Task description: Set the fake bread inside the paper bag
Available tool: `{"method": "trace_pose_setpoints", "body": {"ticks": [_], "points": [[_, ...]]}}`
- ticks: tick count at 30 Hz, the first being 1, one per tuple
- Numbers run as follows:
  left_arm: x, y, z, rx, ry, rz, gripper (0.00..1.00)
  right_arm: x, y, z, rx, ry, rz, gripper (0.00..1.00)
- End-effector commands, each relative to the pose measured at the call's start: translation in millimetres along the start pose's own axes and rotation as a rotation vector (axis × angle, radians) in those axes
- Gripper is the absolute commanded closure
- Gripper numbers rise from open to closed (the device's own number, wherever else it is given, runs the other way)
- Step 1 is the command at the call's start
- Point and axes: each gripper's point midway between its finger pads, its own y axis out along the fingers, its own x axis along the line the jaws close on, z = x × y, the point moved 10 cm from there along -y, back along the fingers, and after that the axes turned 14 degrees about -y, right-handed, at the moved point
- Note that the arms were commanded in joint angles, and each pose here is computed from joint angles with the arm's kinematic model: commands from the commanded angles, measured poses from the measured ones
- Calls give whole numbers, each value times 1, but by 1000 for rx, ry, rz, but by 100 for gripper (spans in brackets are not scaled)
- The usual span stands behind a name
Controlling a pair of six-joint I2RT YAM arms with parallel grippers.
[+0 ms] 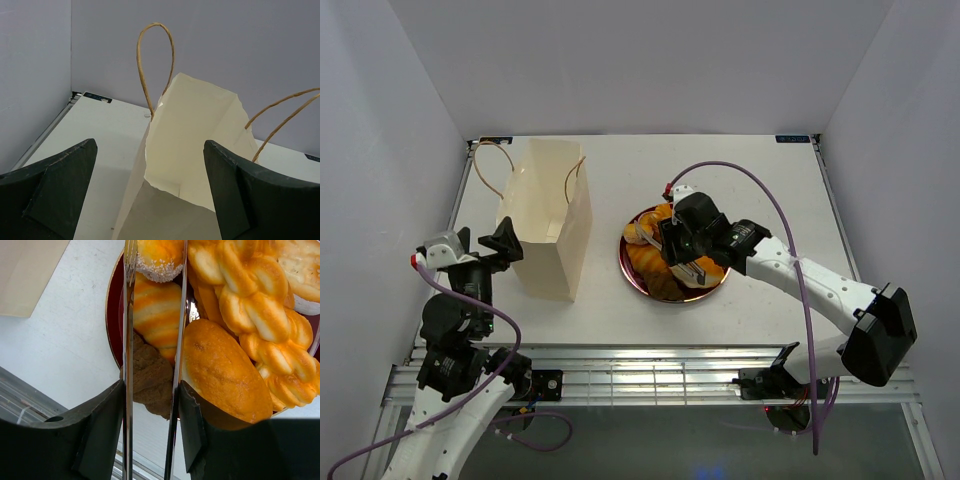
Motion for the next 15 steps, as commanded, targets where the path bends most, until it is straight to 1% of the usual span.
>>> {"method": "trace_pose_setpoints", "body": {"ticks": [1, 7, 9, 10, 15], "points": [[-1, -1, 2, 3, -5, 20, 2, 3, -7, -21, -81, -12, -8, 50], [-1, -1, 2, 5, -4, 21, 2, 3, -12, -21, -75, -25, -11, 51], [-1, -1, 3, 8, -2, 20, 2, 3, -14, -22, -81, -26, -13, 55], [-1, 0, 3, 9, -2, 20, 2, 3, -15, -23, -84, -26, -14, 55], [-1, 0, 4, 10, 3, 19, 2, 4, -19, -25, -90, -27, -20, 55]]}}
